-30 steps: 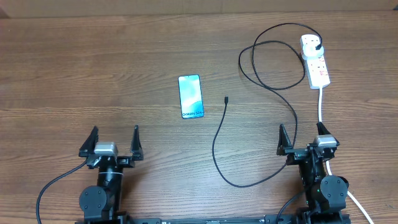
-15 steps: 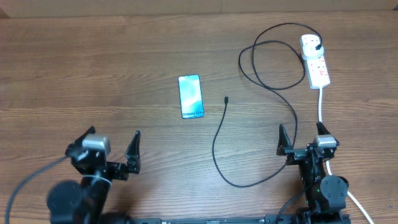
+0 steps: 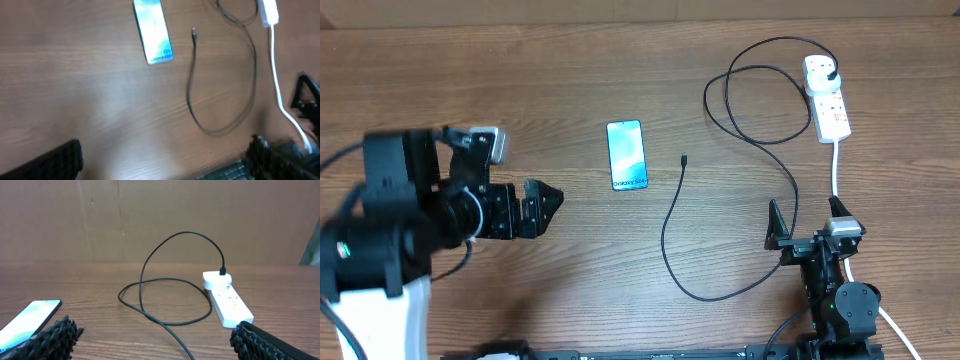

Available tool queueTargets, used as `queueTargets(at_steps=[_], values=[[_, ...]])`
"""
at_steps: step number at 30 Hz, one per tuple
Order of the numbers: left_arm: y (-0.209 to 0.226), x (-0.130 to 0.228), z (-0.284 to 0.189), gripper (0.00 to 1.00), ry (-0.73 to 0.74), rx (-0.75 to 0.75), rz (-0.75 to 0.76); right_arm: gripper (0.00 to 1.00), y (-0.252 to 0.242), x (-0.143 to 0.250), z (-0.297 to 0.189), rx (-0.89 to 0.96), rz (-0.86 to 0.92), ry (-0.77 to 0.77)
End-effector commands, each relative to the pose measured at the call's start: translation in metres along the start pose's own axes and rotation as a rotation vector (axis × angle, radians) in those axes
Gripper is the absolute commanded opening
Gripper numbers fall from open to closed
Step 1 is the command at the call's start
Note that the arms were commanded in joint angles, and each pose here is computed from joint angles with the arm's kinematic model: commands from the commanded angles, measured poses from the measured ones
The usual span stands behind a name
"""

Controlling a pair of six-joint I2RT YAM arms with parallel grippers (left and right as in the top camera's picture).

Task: Plug charger to phone and switch on socket
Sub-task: 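Move the left gripper forward over the phone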

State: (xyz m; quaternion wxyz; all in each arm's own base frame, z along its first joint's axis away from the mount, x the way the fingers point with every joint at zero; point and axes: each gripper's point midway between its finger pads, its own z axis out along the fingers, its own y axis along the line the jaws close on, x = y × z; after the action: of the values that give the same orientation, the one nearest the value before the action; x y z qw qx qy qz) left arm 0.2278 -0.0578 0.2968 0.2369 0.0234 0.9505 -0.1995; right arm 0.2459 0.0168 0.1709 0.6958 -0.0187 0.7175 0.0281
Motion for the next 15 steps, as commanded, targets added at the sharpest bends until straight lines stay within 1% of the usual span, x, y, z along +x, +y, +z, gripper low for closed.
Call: queueTargets(at_steps=[1,2,3,5,8,11,13,15], values=[[-0.011,-0.008,-0.003,1.00,0.138,0.000,0.008,1.00,0.001,0.001,0.000,-0.007,0.003,-0.007],[-0.011,-0.007,-0.002,1.00,0.177,-0.011,0.005,1.00,0.001,0.001,0.000,-0.007,0.003,-0.007],[-0.018,-0.012,0.008,1.00,0.211,0.013,0.010,1.00,0.001,0.001,0.000,-0.007,0.003,-0.007],[-0.027,-0.017,0.019,0.99,0.229,0.058,-0.021,1.00,0.001,0.001,0.000,-0.007,0.003,-0.007],[-0.041,-0.021,0.030,1.00,0.272,0.140,-0.124,1.00,0.001,0.001,0.000,-0.007,0.003,-0.007],[-0.050,-0.027,0.041,1.00,0.292,0.206,-0.125,1.00,0.001,0.001,0.000,-0.007,0.003,-0.007],[-0.049,-0.029,0.051,1.00,0.319,0.189,-0.167,1.00,0.001,0.001,0.000,-0.007,0.003,-0.007],[-0.045,-0.027,0.062,1.00,0.352,0.136,-0.217,1.00,0.001,0.001,0.000,-0.007,0.003,-0.007]])
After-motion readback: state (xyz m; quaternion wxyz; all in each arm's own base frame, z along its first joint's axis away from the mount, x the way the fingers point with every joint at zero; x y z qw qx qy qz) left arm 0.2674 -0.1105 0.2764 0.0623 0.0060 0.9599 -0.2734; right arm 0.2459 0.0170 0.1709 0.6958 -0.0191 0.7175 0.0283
